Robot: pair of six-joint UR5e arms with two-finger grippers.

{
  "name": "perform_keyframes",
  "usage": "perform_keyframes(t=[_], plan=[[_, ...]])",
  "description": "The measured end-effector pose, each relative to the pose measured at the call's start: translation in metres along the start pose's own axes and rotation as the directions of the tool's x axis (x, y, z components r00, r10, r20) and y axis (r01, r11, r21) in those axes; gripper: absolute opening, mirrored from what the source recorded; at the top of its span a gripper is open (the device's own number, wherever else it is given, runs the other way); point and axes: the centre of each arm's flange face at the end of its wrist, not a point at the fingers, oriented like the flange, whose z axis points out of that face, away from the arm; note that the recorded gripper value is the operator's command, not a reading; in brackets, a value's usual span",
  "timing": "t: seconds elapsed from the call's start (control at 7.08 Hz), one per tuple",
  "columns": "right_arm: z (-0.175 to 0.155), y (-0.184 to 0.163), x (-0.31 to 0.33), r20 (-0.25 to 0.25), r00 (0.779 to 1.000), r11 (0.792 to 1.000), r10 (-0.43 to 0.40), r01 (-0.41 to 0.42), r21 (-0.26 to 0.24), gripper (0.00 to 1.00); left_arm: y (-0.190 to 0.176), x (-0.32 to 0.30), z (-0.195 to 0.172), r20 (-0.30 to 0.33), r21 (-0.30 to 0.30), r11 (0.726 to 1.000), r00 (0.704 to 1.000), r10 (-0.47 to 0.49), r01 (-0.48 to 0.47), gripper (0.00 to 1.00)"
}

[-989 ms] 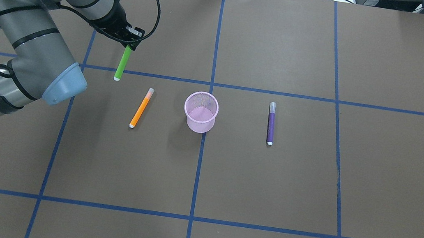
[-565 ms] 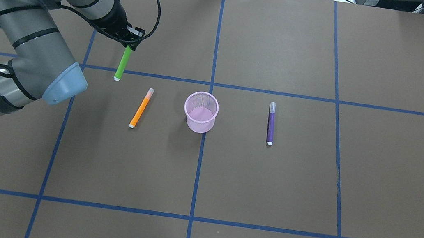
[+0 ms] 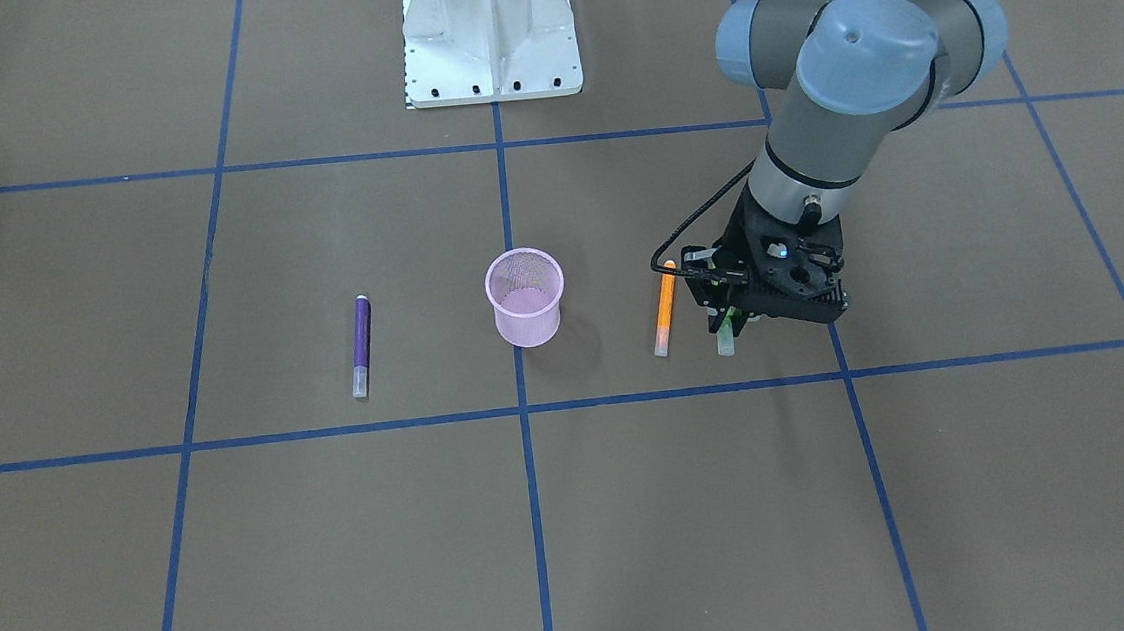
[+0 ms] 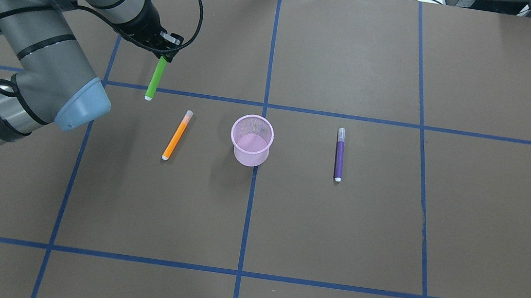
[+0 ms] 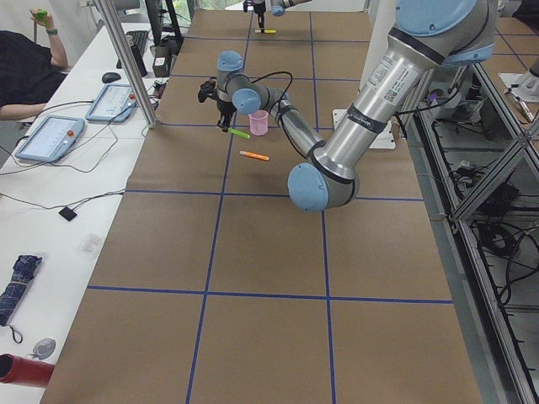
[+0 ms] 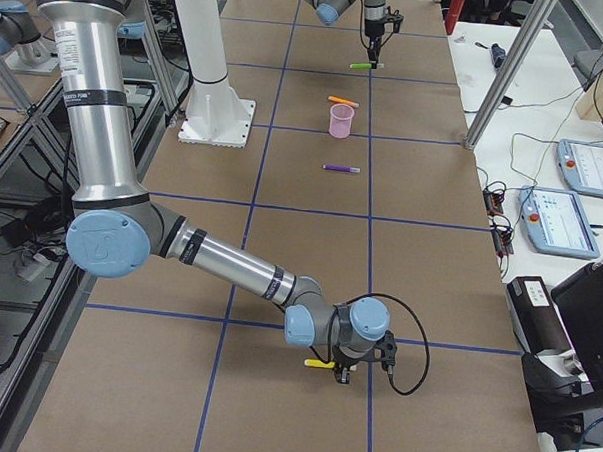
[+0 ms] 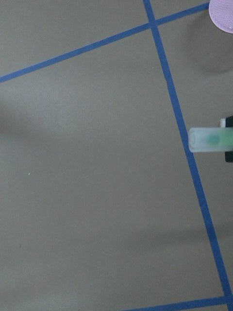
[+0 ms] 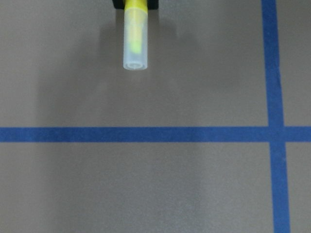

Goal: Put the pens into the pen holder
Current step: 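Carry the green marker over the pink cup with the left gripper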

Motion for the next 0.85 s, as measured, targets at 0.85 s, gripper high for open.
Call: perform_keyframes(t=[0.85], plan=[[-0.083, -0.062, -0.069, 0.076, 0.986, 0.978, 0.145, -0.155, 0.140, 0.00, -0.003, 0.118, -0.029, -0.167, 0.284, 0.913, 0.953, -0.255, 0.294, 0.00]])
